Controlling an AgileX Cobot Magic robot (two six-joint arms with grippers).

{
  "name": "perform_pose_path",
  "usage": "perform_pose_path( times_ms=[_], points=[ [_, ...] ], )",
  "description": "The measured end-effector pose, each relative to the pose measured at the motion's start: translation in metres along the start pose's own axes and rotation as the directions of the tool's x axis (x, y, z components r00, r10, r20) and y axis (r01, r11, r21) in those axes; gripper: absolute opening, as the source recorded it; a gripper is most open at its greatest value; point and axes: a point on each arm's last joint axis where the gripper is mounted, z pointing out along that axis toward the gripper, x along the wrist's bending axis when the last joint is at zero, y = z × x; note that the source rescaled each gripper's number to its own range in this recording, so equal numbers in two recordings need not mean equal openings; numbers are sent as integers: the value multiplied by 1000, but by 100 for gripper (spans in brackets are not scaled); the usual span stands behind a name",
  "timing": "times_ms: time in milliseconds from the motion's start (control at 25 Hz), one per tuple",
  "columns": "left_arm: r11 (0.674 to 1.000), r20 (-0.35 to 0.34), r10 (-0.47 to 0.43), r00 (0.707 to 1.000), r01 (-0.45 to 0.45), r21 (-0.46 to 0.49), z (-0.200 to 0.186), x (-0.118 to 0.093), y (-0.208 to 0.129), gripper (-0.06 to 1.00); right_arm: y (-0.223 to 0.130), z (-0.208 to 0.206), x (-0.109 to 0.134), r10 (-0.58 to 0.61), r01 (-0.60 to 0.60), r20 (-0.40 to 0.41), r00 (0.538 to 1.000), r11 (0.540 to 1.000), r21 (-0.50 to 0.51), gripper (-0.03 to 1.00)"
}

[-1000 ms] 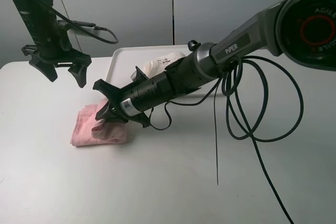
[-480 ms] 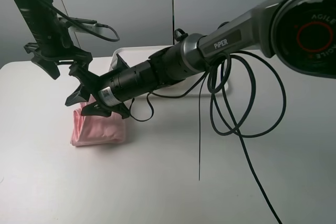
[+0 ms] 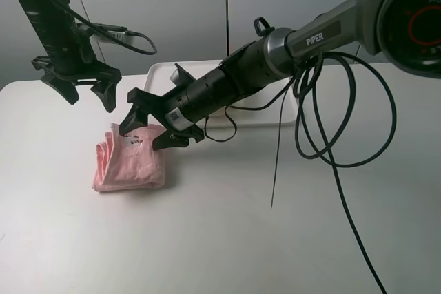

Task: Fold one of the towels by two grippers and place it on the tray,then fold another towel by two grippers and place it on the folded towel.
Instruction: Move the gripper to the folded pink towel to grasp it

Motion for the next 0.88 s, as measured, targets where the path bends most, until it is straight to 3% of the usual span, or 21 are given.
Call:
perform_pose_path(
  times_ms=[200,440,880],
  points=[
    [1000,39,6,999,-5,-3,0,-4,0,99,-1,-1,-7,-4,3,91,996,1000,15,76],
    [1000,39,16,999,-16,-3,0,-4,0,99,1,-1,-13,11,-9,150,989,1000,-11,76],
    [999,65,43,997,-42,-13,0,-6,1,99,0,7,-24,50,-50,162,986,999,-1,76]
  ],
)
